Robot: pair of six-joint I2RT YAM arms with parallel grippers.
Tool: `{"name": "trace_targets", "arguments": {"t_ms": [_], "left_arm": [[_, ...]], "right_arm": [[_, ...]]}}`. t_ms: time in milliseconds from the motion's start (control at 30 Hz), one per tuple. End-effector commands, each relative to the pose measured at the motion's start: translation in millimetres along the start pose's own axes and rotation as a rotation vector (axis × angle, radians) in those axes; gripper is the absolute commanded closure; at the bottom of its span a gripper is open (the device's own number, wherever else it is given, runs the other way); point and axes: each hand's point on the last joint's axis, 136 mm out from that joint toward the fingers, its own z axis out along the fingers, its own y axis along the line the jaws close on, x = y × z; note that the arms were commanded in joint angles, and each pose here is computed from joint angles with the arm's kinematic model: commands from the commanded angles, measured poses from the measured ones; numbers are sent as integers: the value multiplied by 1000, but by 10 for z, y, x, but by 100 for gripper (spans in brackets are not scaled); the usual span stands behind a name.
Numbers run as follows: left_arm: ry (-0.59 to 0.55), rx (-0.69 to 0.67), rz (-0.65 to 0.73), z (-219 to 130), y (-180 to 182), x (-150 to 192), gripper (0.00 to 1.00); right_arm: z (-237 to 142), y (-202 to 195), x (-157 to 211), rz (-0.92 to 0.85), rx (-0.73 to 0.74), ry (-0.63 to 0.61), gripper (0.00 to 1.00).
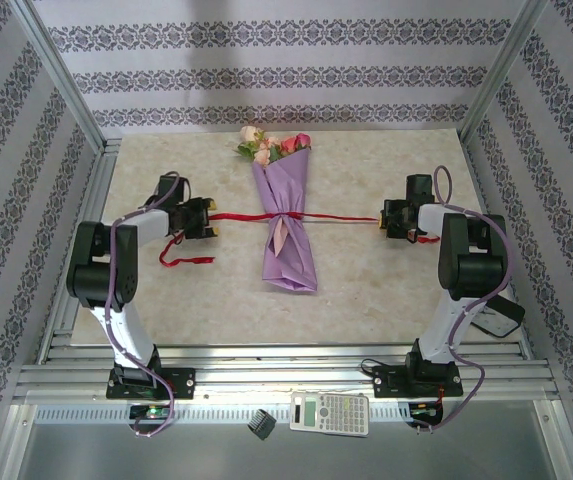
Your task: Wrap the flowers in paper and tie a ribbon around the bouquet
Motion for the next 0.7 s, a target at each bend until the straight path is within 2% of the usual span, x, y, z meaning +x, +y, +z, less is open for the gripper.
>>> {"name": "trace_targets", "arguments": {"t_ms": [0, 133, 467, 533, 667], "left_arm": [[29, -49, 11, 50, 97, 428, 43], [67, -61, -17, 340, 185, 666, 43], [117, -65, -19, 873, -42, 895, 44], [129, -63, -17, 947, -54, 934, 53], [142, -40, -15, 1005, -67, 989, 96]], "right_arm": [[-30, -112, -102, 15, 24, -36, 100], [-33, -99, -103, 14, 20, -34, 100], [-10, -93, -91, 8, 24, -23, 100], [-7, -88, -90, 6, 23, -22, 100], [-6, -94, -85, 2, 28, -21, 100]]}}
